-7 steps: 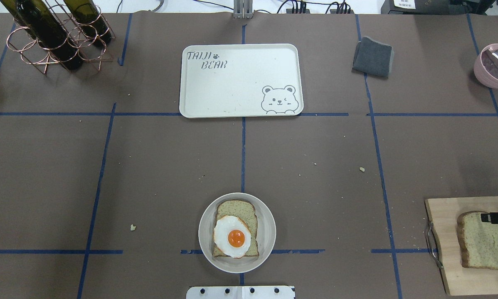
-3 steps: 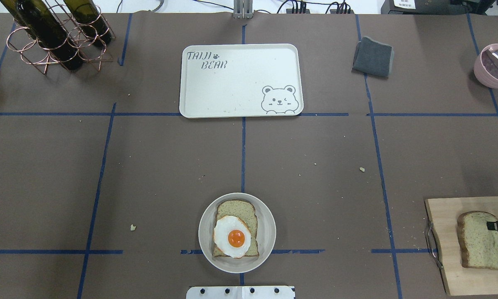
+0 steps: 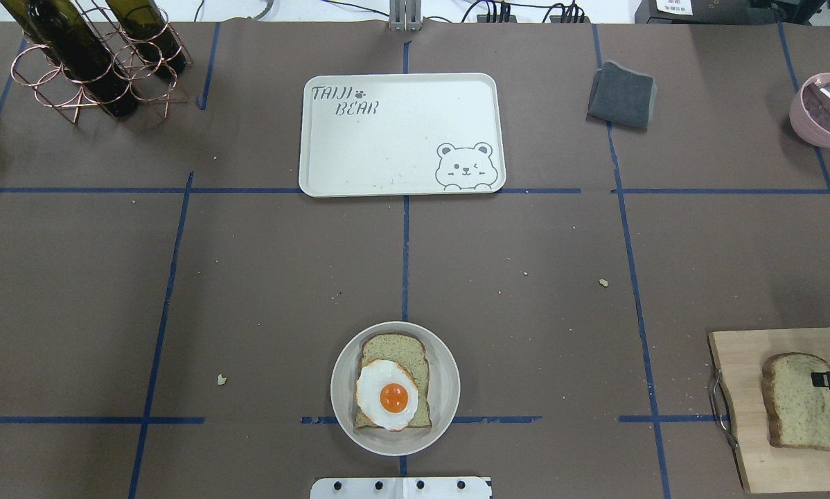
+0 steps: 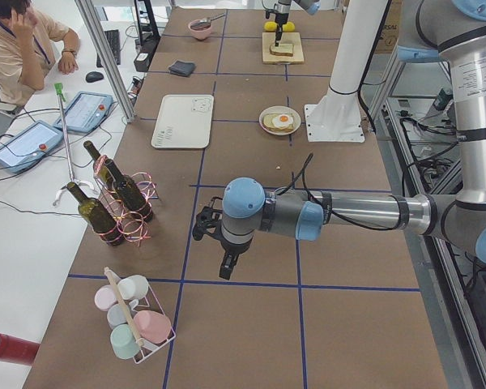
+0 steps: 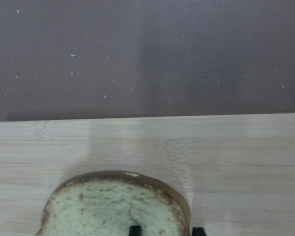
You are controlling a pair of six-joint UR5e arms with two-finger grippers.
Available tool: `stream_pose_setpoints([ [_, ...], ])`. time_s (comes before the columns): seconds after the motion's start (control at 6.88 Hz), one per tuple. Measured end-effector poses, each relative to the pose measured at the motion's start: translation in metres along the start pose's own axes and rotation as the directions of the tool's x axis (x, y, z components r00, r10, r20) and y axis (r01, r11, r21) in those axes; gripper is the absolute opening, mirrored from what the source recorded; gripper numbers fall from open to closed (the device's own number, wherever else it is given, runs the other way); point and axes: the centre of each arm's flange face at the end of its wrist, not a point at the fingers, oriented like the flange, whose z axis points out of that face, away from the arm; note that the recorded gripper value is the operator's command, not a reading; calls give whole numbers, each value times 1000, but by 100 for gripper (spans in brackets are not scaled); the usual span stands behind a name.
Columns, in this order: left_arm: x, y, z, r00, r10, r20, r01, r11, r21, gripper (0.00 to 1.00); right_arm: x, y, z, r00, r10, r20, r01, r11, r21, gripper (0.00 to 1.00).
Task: Make sandwich and place on tray
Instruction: 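Grasp the bread slice on the wooden board with the right gripper, then carry the bread slice with the right gripper over the egg toast plate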
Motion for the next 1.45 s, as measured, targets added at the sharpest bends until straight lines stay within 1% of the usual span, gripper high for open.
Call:
stream_pose_setpoints([
  [0.29,0,0,0,1000,0,0,0,1000,1,100,0,1,0,1000,-12,4,12,1000,-2,0],
  [0.44,0,0,0,1000,1,0,-1,1000,1,100,-1,2,-2,1000,-20,16,20,1000,-1,0],
  [0.73,0,0,-1,1000,1,0,-1,1000,1,100,-5,3,-6,998,-34,51,34,999,0,0],
  [0.87,0,0,-1,1000,1,-1,-1,1000,2,100,-12,2,-8,996,-41,78,42,999,-3,0],
  [1.02,1,0,0,1000,0,-4,0,1000,2,100,-27,-1,-14,992,-46,122,48,999,-15,0],
  [1.16,0,0,0,1000,0,-5,0,1000,1,100,-43,-7,-25,983,-43,180,49,998,-28,0],
  [1.45,1,0,0,1000,0,-6,0,1000,2,100,-65,-34,-52,953,-28,302,46,998,-51,0],
])
